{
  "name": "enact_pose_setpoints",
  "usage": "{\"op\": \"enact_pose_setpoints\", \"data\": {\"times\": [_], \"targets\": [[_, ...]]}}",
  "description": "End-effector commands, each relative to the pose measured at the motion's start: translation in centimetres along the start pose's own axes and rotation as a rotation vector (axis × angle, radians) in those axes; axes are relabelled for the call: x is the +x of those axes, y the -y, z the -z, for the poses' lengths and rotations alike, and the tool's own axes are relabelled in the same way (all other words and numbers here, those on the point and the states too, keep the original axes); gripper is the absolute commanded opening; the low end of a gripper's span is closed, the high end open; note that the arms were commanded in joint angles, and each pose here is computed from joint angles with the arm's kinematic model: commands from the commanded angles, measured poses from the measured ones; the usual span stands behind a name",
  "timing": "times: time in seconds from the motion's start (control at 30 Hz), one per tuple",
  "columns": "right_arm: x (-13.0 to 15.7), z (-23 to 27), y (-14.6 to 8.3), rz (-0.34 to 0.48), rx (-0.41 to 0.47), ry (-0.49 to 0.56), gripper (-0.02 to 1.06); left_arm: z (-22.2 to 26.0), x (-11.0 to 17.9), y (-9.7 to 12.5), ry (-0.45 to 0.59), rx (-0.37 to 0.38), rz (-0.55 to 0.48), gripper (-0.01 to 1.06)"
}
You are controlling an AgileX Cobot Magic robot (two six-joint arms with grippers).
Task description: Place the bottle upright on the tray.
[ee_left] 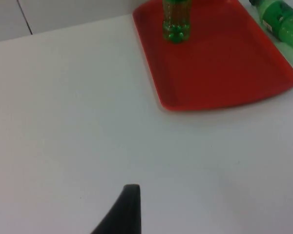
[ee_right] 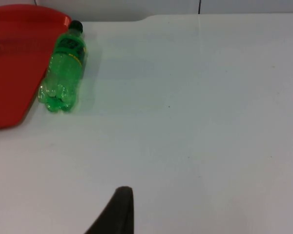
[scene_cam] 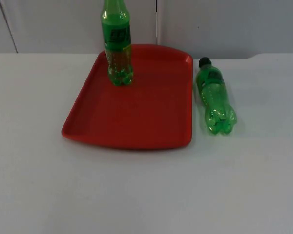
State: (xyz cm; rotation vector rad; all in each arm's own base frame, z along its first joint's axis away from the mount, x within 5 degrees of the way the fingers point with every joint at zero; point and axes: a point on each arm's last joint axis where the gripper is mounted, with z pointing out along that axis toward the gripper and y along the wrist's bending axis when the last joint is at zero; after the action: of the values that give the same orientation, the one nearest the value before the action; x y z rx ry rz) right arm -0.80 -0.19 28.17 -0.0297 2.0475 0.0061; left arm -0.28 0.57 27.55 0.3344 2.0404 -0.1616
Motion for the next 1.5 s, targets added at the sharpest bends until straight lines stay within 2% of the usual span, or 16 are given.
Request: {"op": "enact_pose_setpoints", "data": {"times": [0.0, 1.47], "targets": [[0.1, -0.12, -0.02, -0.004, 0.007, 0.002, 1.05, -0.04, 0.11, 0.11, 0.0, 0.017, -0.001, 1.05], [0.1, -0.12, -0.02, -0.004, 0.007, 0.002, 1.05, -0.04, 0.11, 0.19, 0.0, 0.026, -0.006, 1.05]]}}
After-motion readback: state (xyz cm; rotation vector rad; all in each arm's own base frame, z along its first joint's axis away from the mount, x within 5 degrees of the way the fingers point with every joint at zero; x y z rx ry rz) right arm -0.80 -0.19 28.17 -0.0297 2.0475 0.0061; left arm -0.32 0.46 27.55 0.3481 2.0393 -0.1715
